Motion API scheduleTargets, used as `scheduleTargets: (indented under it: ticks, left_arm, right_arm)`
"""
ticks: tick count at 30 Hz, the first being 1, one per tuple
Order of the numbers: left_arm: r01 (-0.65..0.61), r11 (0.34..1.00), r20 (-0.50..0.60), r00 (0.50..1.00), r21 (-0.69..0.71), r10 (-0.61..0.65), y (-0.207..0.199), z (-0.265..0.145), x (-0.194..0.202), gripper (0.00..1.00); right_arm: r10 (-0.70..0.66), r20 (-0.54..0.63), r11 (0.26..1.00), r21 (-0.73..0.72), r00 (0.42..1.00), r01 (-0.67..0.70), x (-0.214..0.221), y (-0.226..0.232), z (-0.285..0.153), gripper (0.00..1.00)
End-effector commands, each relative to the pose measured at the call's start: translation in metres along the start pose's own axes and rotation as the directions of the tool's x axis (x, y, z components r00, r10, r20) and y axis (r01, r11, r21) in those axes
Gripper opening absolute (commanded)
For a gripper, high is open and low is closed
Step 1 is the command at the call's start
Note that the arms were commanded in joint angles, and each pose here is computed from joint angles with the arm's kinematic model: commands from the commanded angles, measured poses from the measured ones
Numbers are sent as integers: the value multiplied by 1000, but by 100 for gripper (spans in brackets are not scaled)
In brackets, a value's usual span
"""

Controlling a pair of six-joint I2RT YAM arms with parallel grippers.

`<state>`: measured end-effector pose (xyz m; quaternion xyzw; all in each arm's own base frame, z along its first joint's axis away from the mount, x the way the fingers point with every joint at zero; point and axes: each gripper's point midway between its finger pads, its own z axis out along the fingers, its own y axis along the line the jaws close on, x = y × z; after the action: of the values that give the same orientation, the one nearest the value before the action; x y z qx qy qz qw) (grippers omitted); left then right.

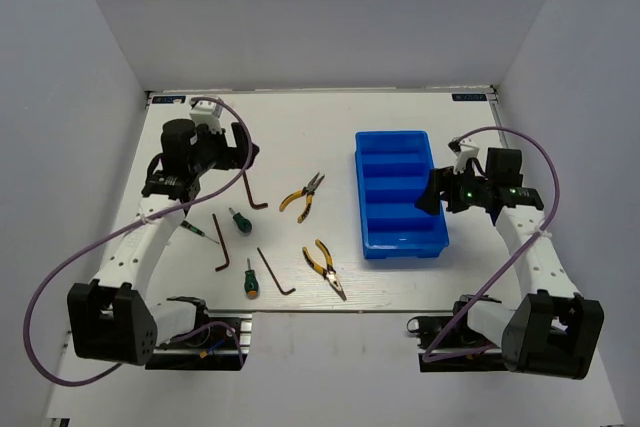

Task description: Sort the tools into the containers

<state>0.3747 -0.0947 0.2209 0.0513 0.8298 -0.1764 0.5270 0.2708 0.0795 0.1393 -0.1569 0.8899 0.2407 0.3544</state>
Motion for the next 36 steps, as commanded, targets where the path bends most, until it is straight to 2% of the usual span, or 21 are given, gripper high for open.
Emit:
scheduleTargets:
  ticks: [1,7,12,13,14,15,16,17,18,20,21,22,23,24,26,27,28,36]
  left_arm:
    - [-14,967,52,999,255,1,-50,-12,-16,100]
    - [63,959,-53,997,275,-50,-51,2,1,100]
    - [74,975,-69,996,211,-61,-38,10,7,98]
    - [86,979,-76,994,186,-73,-35,10,9,93]
    - [90,983,-82,994,161,-77,-30,14,11,83]
    - [96,990,-98,991,105,-86,-19,17,18,44]
    - [108,992,-135,986,62,-99,-11,26,25,24]
    - [119,993,-192,974,-4,-118,0,28,38,6]
    - [117,992,-207,970,-51,-125,8,33,36,0]
    - [124,981,-294,942,-146,-163,26,43,60,0]
    - [119,978,-304,938,-170,-167,31,46,59,11]
    - [117,976,-325,930,-186,-174,34,49,64,16]
    - [100,973,-344,924,-209,-169,36,58,67,21]
    - [77,966,-400,900,-247,-174,43,54,79,31]
    - [35,954,-442,881,-297,-169,52,56,91,33]
    - [13,943,-486,854,-334,-184,60,54,107,38]
    - [-16,932,-492,852,-363,-177,65,55,109,41]
    - [-71,926,-576,800,-372,-170,62,79,136,40]
  right_arm:
    - [-86,80,992,-84,993,93,-15,12,-3,90]
    - [-95,117,984,-140,989,111,-13,21,-9,90]
    - [-73,150,982,-159,986,97,-19,24,-13,90]
    - [-72,149,981,-166,986,97,-18,24,-12,90]
    - [-70,152,979,-177,986,97,-18,26,-13,90]
    - [-54,150,979,-188,987,82,-17,29,-13,90]
    - [-84,155,973,-202,984,115,-14,31,-13,40]
    - [-77,147,975,-196,986,105,-11,29,-12,0]
    - [-64,143,980,-180,988,90,-11,26,-10,0]
    - [-70,133,981,-169,989,92,-13,25,-11,0]
    - [-75,134,982,-160,988,96,-14,24,-11,25]
    - [-74,139,983,-156,988,96,-17,24,-14,79]
    - [-72,140,984,-151,988,93,-19,24,-14,83]
    - [-72,143,985,-145,987,93,-20,24,-15,83]
    - [-74,141,987,-131,987,93,-21,22,-16,78]
    - [-77,143,988,-121,987,94,-22,21,-17,78]
    - [-74,136,988,-124,988,91,-20,22,-17,78]
    - [-85,150,987,-122,985,104,-23,24,-20,78]
